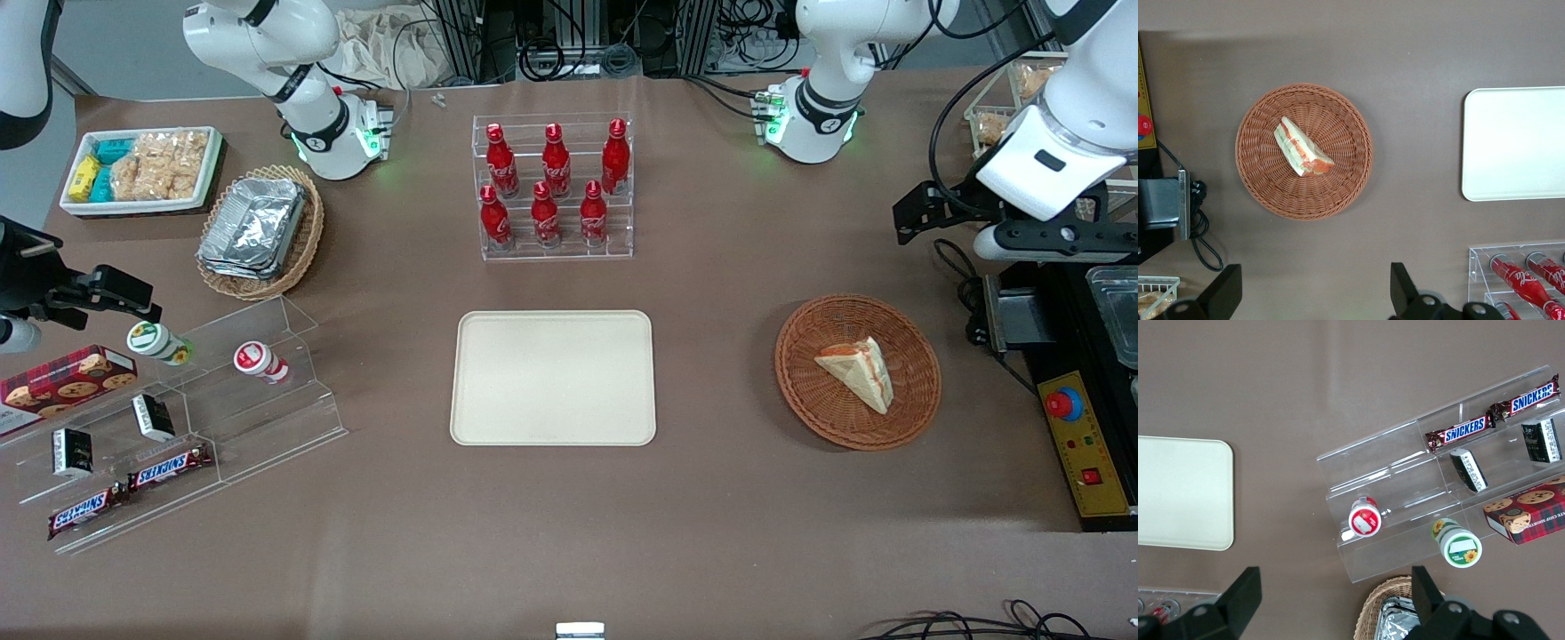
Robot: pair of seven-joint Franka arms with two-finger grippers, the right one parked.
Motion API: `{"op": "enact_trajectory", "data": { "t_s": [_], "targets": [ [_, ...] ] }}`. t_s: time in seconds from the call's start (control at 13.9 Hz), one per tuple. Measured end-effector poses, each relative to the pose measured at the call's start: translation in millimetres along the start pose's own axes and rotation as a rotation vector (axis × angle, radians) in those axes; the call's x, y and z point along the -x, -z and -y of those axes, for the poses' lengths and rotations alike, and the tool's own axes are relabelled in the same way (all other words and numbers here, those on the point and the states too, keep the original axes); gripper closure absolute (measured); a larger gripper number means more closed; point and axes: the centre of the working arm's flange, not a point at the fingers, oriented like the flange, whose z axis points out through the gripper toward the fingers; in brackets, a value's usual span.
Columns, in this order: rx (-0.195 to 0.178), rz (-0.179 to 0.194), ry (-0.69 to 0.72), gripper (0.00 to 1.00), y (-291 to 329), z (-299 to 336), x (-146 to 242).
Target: Place sandwich from basket to tray
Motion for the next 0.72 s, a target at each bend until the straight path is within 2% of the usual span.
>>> {"op": "enact_trajectory", "data": {
  "t_s": [0.14,0.36,0.58,0.72],
  "targets": [
    [-0.003,0.027,0.000,0.00,1.0,0.6,2.5],
    [-0.005,0.040,0.048,0.00,-0.6,3.0,2.9],
    [-0.016,0.074,0.265,0.00,-16.1,7.0,-4.2],
    [-0.031,0.115,0.398,0.00,-40.0,11.1,-15.6]
  ]
}}
